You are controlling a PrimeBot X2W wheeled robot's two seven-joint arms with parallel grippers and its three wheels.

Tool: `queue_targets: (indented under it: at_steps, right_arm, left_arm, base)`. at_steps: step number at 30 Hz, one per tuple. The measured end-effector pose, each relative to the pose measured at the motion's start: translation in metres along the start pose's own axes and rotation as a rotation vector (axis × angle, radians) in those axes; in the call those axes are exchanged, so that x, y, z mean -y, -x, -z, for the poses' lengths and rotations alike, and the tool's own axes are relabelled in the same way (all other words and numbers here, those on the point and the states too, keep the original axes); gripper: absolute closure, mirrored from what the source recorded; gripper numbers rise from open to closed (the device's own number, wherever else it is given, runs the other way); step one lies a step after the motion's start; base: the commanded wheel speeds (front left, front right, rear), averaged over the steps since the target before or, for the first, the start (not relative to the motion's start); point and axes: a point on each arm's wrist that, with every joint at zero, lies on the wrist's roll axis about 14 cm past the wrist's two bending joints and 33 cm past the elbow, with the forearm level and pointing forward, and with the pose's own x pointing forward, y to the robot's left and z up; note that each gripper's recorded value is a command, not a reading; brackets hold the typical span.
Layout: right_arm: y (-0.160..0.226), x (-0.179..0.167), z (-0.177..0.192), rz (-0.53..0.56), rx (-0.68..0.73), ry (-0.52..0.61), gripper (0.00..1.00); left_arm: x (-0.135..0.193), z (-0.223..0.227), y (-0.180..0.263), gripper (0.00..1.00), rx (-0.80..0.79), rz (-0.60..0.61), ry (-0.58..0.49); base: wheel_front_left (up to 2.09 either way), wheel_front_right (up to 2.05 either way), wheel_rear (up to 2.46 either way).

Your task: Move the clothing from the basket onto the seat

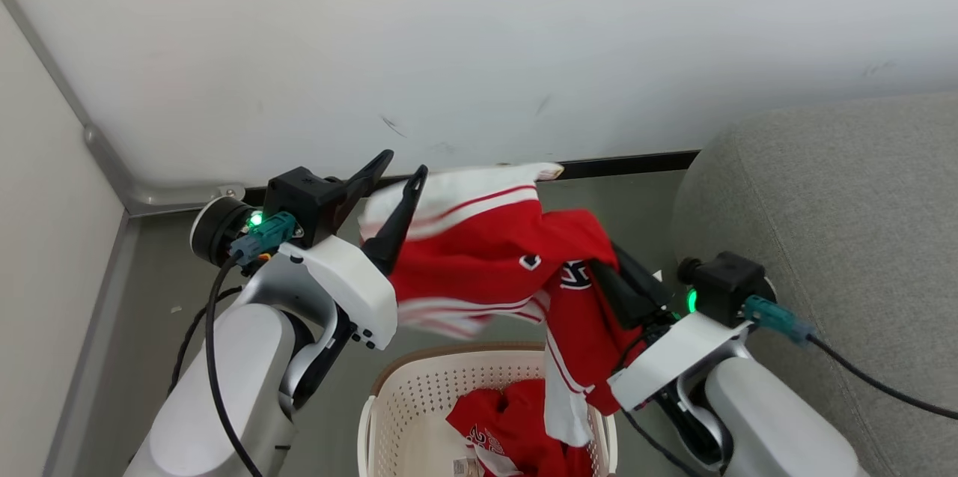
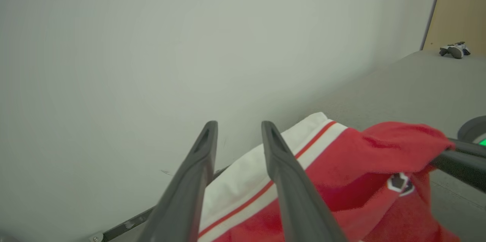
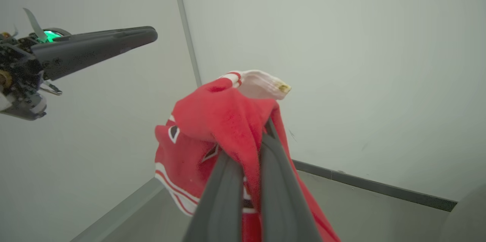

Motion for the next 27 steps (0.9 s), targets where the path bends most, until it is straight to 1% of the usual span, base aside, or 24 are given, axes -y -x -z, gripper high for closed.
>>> queue_targets:
  at_steps: [1,2,7,10,16,19,27]
  right_arm:
    - [0.0,0.005,-0.005,0.013,0.016,-0.009,1.0]
    - [0.001,0.01,-0.01,0.024,0.03,-0.01,1.0]
    - [0.011,0.045,-0.032,0.098,0.085,0.021,1.0]
    - [0.016,0.059,-0.044,0.127,0.116,0.035,1.0]
    - [0.025,0.075,-0.065,0.158,0.168,0.061,1.0]
    - [0.031,0.08,-0.074,0.165,0.182,0.077,1.0]
    - [0.048,0.099,-0.08,0.209,0.161,0.11,1.0]
  left_arm:
    - [0.002,0.001,0.0,0.16,0.006,0.003,0.007]
    - [0.005,0.002,0.0,0.0,0.01,0.007,0.016]
    - [0.013,-0.001,-0.001,0.0,0.052,0.023,0.036]
    - [0.019,-0.006,-0.002,0.0,0.082,0.037,0.037]
    - [0.034,-0.015,-0.006,0.0,0.14,0.084,0.039]
    - [0.047,-0.014,-0.007,0.0,0.149,0.123,0.042]
    - [0.071,-0.003,-0.007,0.0,0.134,0.193,0.052]
  base:
    - [0.0,0.0,0.0]
    - [0.0,0.0,0.0]
    - [0.0,0.0,0.0]
    - [0.0,0.0,0.0]
    - [0.0,0.0,0.0]
    - [0.0,0.0,0.0]
    - [0.0,0.0,0.0]
